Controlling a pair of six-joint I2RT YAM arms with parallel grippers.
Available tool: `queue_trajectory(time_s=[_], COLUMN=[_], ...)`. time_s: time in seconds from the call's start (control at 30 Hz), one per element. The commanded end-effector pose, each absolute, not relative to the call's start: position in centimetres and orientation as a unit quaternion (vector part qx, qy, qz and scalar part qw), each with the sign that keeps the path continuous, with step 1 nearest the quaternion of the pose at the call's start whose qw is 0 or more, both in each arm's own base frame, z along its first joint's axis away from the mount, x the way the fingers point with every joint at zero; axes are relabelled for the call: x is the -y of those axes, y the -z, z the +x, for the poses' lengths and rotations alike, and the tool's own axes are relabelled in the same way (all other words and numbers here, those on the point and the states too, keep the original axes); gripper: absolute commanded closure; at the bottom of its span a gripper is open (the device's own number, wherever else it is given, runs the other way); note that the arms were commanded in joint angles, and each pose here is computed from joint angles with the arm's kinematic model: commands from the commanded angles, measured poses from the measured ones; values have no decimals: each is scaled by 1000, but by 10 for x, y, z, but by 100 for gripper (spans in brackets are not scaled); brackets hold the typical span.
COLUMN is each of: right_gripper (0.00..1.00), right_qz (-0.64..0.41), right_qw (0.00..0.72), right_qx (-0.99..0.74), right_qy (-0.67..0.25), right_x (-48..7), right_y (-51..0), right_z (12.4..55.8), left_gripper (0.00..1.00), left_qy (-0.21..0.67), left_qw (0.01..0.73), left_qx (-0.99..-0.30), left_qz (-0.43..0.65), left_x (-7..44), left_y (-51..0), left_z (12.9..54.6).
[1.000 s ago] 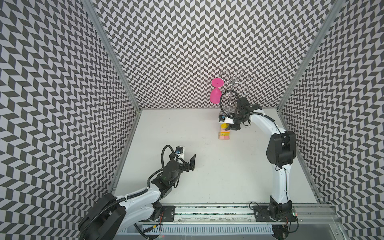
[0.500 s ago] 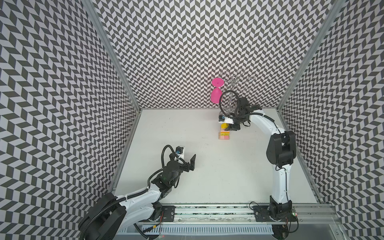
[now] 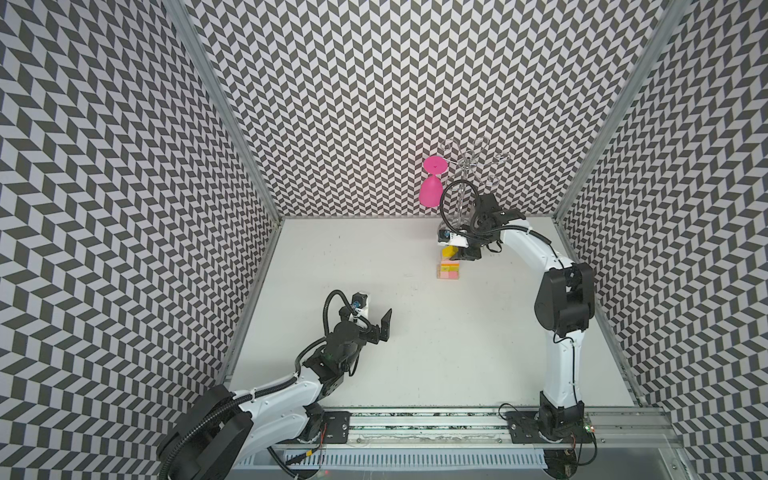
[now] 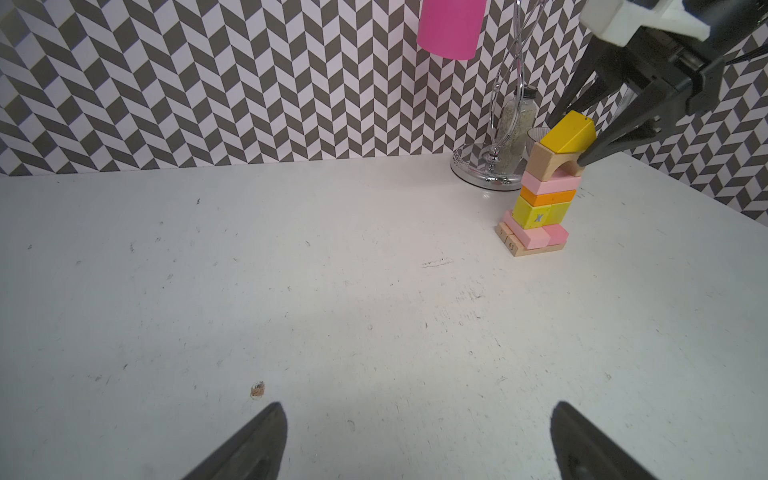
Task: Build the wood block tower
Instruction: 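Lower the yellow block onto the arch block with the right gripper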
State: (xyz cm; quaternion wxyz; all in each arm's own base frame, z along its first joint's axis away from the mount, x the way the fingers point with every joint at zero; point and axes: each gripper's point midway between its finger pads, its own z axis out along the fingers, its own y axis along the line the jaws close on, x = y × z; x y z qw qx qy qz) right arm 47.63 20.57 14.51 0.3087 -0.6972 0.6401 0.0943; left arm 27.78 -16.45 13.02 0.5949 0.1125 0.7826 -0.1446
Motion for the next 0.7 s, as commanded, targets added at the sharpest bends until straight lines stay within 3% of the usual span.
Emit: queue_trajectory(time_s=[0.0, 0.67], right_gripper=[44, 45], right_qz=[-696, -692], right_qw=[341, 345], right_qx=[-626, -630], right_qy=[-83, -74], right_x=[-206, -205], right_y=[-173, -174], right_z=[477, 483], left_gripper=[1, 1], left_qy=[147, 146], left_qw=[607, 606], left_qx=[-774, -774], left_qz=[108, 108], left_x=[168, 169], left_y=[-143, -143], left_z=[283, 283])
